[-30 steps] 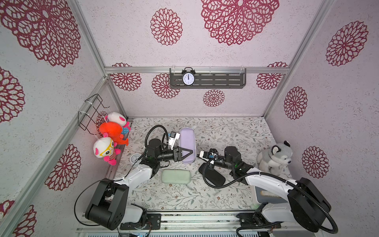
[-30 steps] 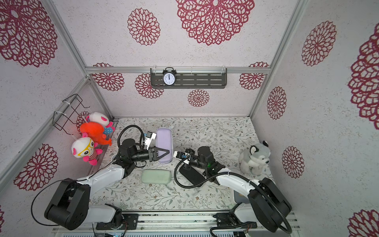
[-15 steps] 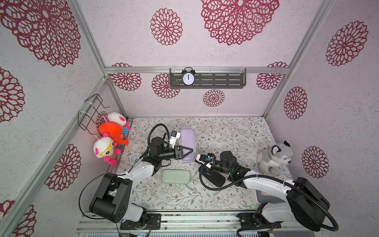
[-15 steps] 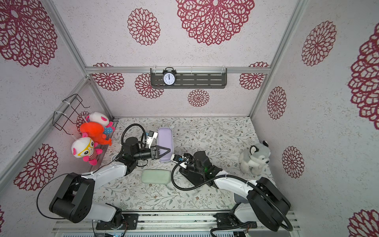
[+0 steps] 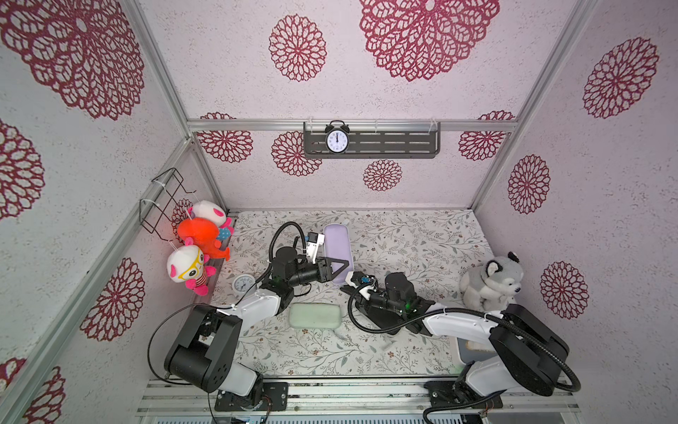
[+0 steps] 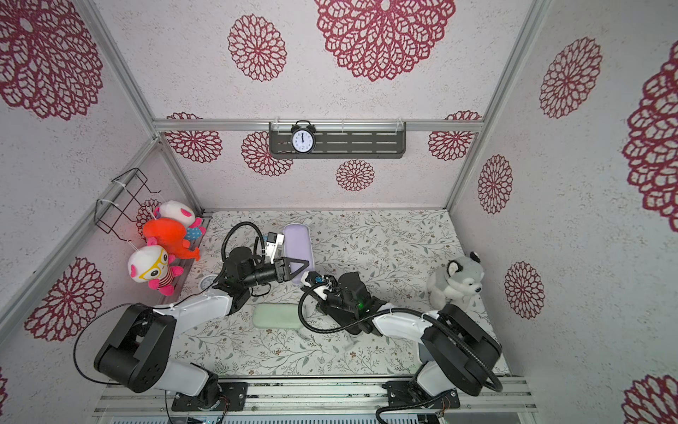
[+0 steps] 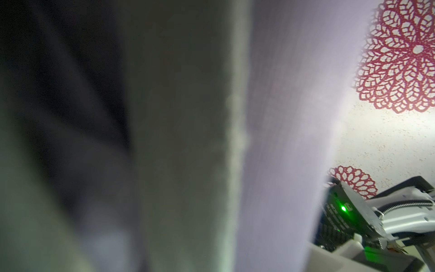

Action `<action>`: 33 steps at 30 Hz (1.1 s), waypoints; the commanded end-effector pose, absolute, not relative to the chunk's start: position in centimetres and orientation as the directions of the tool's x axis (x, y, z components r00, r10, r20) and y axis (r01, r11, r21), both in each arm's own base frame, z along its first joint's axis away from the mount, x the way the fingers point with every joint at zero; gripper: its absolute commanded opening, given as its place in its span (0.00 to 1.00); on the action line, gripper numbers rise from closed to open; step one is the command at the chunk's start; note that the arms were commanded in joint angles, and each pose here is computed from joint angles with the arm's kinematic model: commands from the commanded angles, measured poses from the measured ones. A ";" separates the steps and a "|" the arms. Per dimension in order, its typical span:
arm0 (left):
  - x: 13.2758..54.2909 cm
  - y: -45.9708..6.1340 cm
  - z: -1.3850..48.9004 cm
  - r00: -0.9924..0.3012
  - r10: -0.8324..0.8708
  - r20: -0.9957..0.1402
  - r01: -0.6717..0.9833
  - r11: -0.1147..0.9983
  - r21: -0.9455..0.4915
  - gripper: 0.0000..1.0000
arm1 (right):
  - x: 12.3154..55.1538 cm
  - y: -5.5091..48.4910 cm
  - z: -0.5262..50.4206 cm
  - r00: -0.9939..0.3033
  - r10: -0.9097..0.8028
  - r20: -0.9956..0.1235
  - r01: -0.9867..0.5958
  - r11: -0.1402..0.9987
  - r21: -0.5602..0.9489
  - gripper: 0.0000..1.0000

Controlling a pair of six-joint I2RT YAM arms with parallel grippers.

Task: Put umbrellas into zippered umbrella sleeves
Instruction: Zip the zipper on the umbrella sleeve, then place the umbrella sleeve at the center of the board.

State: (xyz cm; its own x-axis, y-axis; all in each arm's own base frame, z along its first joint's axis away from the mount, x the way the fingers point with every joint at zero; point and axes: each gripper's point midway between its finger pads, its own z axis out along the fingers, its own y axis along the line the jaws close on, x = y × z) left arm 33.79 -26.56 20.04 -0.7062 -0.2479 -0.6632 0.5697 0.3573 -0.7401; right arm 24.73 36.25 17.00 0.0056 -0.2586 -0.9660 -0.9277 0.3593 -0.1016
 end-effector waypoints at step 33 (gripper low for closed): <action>41.2 -21.3 4.7 -0.757 -0.529 -0.382 0.084 0.501 -0.861 0.62 | 34.9 37.0 7.1 -0.394 -0.397 -0.829 -0.812 0.574 0.111 0.00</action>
State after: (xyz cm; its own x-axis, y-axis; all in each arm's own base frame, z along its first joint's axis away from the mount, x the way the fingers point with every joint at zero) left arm 41.03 -21.37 5.46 -0.7464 -0.5402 -0.3886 0.0914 0.4952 -0.8639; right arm 33.36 37.38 6.07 -0.4013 -0.4084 -0.8198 -0.8275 0.5454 0.1334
